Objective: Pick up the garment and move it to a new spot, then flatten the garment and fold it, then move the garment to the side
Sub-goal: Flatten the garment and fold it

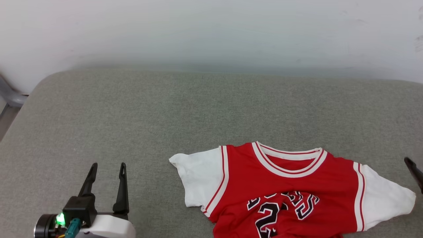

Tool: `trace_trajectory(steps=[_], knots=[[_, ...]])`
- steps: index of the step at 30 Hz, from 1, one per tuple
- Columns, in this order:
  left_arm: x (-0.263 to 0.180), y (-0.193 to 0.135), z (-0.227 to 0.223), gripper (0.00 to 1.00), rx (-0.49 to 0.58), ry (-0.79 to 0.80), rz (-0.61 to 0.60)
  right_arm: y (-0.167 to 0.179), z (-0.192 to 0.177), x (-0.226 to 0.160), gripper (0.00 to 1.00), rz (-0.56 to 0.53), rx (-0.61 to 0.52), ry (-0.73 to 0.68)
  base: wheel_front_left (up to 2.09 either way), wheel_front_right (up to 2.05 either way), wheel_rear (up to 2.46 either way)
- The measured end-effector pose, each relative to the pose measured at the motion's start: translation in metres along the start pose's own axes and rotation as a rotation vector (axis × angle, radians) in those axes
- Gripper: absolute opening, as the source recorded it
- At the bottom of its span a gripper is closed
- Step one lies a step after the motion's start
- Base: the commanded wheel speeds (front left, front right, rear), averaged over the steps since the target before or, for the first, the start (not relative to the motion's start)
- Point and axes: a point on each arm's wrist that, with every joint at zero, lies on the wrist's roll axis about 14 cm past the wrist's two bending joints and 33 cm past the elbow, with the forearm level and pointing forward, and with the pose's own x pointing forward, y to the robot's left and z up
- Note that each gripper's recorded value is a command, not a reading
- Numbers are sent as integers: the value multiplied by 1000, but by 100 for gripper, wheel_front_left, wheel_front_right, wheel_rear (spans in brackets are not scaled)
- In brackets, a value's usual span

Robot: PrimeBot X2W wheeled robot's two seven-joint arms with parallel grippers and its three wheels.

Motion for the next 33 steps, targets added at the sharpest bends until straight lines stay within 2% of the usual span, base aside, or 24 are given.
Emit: trace_trajectory(steps=[2, 6, 14, 23, 33], knots=[[5, -3, 6, 100, 1, -20, -31, 0, 19, -2, 100, -12, -12, -104, 0, 0, 0], [18, -12, 15, 100, -3, -35, -107, 14, 40, -4, 100, -2, -7, -228, 0, 0, 0], [61, -40, 38, 100, 6, 59, -290, 50, 44, -14, 100, 38, -9, -311, 0, 0, 0], [80, -84, 14, 100, 41, 451, -531, 82, 51, -32, 100, 39, -16, -321, 0, 0, 0], [79, -106, -49, 100, 232, 892, -684, 86, 49, -39, 100, 10, -3, -280, 0, 0, 0]])
